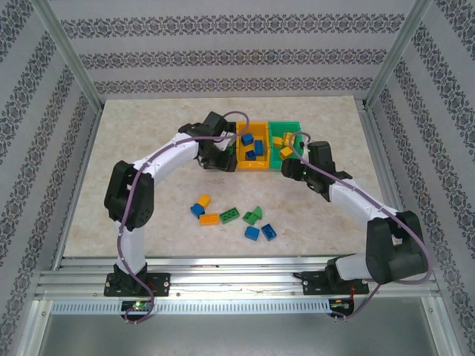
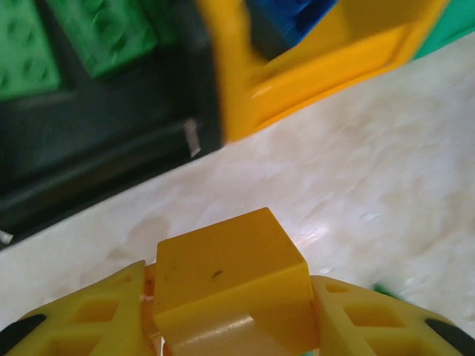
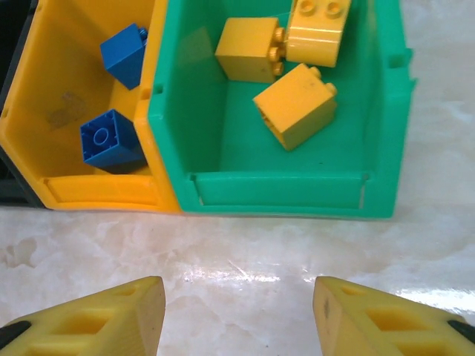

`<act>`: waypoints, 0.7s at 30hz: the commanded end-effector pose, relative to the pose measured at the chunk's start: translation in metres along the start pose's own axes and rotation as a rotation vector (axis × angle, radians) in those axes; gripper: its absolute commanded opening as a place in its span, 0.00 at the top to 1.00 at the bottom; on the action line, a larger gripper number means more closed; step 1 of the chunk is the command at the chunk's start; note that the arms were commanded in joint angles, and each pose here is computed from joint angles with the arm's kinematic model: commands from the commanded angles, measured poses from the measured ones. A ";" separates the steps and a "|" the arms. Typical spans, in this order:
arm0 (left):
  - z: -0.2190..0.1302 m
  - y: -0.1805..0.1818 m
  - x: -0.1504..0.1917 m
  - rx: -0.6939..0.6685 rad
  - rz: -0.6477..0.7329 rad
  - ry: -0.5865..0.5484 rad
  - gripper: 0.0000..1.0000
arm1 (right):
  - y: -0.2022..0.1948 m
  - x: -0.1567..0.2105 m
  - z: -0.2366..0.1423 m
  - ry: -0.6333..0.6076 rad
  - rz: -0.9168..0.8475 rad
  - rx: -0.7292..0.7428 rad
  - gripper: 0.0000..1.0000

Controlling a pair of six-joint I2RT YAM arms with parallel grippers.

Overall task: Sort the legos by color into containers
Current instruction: Place the lego in the container.

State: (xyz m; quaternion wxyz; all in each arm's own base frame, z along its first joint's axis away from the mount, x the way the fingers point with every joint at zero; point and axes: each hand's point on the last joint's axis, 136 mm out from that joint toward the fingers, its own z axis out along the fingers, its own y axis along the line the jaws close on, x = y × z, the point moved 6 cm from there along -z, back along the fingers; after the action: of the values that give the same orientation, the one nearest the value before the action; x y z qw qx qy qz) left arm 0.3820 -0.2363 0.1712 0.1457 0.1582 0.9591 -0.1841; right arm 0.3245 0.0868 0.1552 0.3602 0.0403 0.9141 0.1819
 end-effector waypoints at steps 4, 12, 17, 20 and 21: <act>-0.003 -0.044 -0.042 0.079 0.060 -0.036 0.59 | -0.016 0.005 -0.015 -0.009 0.080 0.003 0.45; 0.005 -0.092 -0.094 0.165 0.148 -0.115 0.58 | -0.023 0.009 -0.031 0.014 0.091 0.007 0.45; 0.028 -0.108 -0.116 0.257 0.118 -0.180 0.55 | -0.020 0.014 -0.037 0.015 0.109 -0.021 0.44; 0.034 -0.115 -0.128 0.314 0.089 -0.236 0.53 | -0.017 0.017 -0.040 0.025 0.116 -0.048 0.44; 0.036 -0.117 -0.132 0.337 0.083 -0.253 0.50 | -0.017 0.018 -0.041 0.025 0.118 -0.055 0.44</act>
State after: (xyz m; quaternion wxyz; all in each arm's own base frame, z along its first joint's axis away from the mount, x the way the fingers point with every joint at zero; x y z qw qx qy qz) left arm 0.4614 -0.3719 0.2062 0.2235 0.2113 0.9011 -0.3056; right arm 0.2941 0.0612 0.1686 0.3548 0.0786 0.9077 0.2101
